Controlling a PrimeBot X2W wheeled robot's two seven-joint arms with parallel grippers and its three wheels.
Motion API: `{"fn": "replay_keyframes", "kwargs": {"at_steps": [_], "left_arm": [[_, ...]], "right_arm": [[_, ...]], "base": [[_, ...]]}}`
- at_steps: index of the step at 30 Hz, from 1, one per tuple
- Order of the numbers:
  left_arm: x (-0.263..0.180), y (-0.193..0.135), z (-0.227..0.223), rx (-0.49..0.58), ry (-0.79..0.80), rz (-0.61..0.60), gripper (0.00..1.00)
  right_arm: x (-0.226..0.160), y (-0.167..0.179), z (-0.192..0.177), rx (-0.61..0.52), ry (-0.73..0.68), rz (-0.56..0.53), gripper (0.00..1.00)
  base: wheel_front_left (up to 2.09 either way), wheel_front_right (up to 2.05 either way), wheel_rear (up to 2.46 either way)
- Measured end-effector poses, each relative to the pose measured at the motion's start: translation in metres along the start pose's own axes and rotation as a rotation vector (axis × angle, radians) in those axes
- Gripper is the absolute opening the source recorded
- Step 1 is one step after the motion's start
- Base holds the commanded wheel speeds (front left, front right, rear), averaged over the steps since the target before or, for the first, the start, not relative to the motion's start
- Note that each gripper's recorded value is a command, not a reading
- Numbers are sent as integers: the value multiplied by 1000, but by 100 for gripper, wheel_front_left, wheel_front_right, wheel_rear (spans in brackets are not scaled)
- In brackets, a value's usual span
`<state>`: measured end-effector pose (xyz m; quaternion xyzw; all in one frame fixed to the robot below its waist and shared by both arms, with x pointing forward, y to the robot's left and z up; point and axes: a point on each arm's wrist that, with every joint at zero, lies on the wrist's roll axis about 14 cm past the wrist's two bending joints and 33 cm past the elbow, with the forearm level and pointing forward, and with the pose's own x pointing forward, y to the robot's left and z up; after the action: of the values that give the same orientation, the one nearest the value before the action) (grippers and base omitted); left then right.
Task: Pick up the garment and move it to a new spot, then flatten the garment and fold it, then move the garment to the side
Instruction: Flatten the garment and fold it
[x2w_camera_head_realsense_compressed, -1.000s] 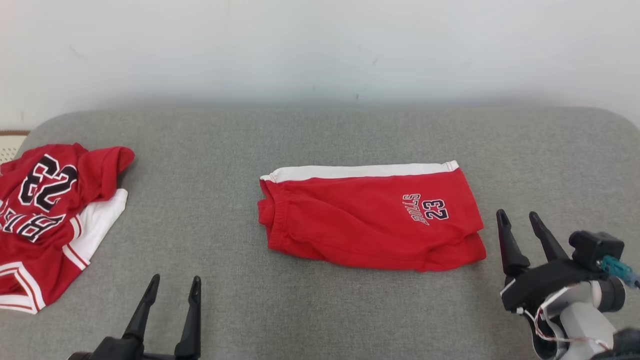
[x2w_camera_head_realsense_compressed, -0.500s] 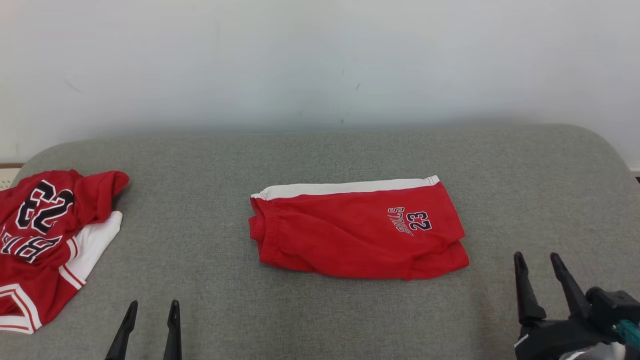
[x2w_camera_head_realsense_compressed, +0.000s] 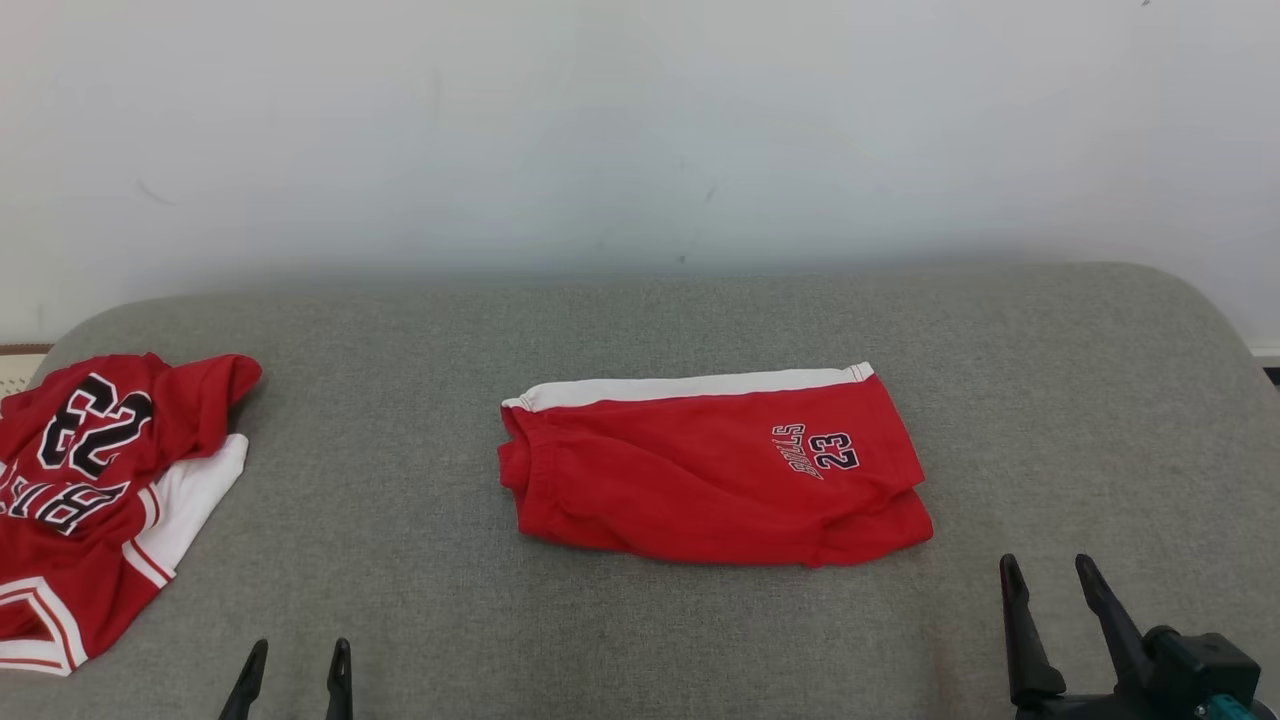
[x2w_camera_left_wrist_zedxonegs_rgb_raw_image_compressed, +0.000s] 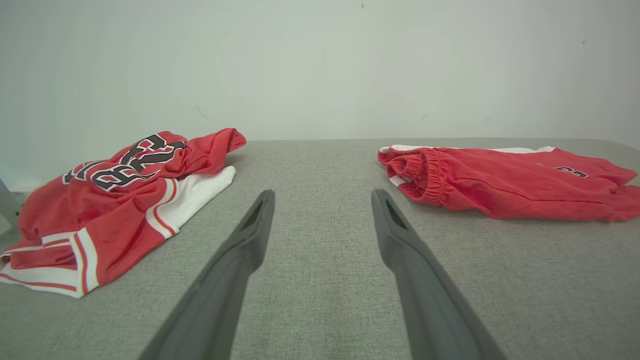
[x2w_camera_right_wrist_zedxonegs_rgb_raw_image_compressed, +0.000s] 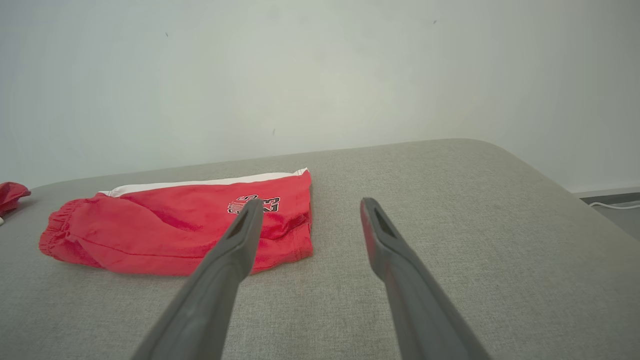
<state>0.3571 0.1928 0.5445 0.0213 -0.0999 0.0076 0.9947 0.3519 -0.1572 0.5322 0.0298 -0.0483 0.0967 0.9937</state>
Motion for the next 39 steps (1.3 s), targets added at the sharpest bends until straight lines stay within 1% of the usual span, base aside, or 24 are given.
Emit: {"fn": "replay_keyframes", "kwargs": {"at_steps": [10,39], "left_arm": [[0,-2,-3,-3,8,-11,100],[-1,1,0,-1,1,1,100]], "right_arm": [[2,15,-3,24,7,45,100],[4,16,-4,18,16,53,100]], "base": [[0,0,0],[0,0,0]]}}
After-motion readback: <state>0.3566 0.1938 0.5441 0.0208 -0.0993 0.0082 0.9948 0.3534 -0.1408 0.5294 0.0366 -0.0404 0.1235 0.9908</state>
